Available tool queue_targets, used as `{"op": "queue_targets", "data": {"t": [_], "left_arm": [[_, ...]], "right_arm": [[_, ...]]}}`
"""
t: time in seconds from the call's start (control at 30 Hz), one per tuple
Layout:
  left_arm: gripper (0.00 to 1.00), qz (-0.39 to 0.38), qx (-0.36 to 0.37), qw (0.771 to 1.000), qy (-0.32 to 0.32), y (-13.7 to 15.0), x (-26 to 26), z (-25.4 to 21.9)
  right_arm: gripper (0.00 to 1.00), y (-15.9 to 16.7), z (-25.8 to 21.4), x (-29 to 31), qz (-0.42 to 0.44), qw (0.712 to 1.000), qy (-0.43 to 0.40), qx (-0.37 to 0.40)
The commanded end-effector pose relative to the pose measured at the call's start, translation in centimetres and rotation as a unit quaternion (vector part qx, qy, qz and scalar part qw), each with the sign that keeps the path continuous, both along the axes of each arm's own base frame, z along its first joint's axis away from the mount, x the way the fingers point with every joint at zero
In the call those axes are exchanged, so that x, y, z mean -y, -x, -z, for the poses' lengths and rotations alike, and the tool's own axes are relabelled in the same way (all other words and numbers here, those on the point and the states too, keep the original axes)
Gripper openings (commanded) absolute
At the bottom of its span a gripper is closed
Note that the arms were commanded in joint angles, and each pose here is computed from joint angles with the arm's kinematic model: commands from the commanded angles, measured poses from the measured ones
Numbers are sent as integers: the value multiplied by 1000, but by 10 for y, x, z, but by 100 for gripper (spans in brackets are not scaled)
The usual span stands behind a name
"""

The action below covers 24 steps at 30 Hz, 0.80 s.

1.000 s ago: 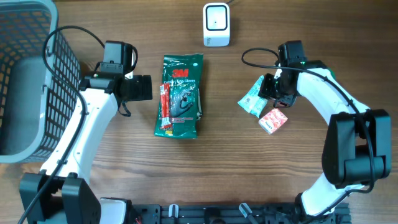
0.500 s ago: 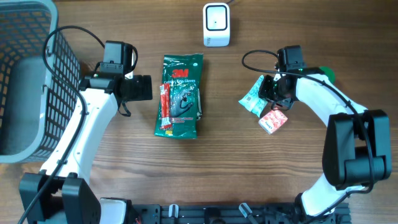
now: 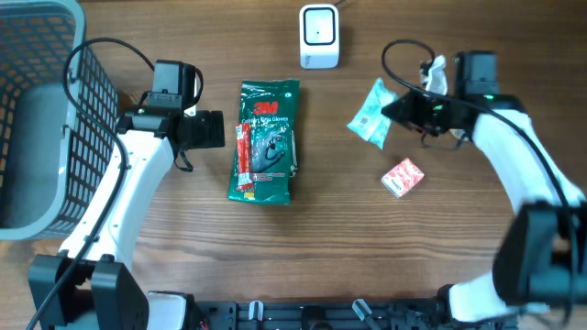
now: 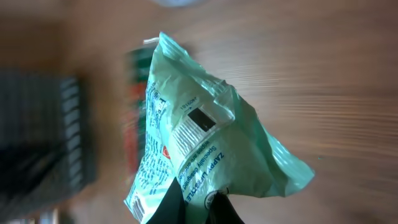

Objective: Scan the item barcode
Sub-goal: 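Lift the wipe pack and carry it toward the white scanner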

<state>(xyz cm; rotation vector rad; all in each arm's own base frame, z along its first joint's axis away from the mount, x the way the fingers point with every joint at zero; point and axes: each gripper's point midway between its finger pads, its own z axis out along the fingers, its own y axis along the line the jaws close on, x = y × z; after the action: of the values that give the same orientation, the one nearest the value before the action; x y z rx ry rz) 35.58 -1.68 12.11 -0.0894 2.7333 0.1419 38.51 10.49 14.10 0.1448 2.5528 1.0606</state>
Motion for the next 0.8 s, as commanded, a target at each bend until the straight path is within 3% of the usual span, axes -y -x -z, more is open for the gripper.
{"op": "queue_targets", "data": {"t": [0.0, 0.17, 0.77], "left_arm": [[100, 1, -1, 1000, -4, 1, -2, 0], [100, 1, -1, 1000, -4, 1, -3, 0], [100, 1, -1, 1000, -4, 1, -3, 0]], "right_arm": [[4, 32, -77, -33, -121, 984, -45, 125], [4, 62, -98, -38, -148, 977, -15, 155], [4, 70, -92, -32, -122, 986, 4, 117]]}}
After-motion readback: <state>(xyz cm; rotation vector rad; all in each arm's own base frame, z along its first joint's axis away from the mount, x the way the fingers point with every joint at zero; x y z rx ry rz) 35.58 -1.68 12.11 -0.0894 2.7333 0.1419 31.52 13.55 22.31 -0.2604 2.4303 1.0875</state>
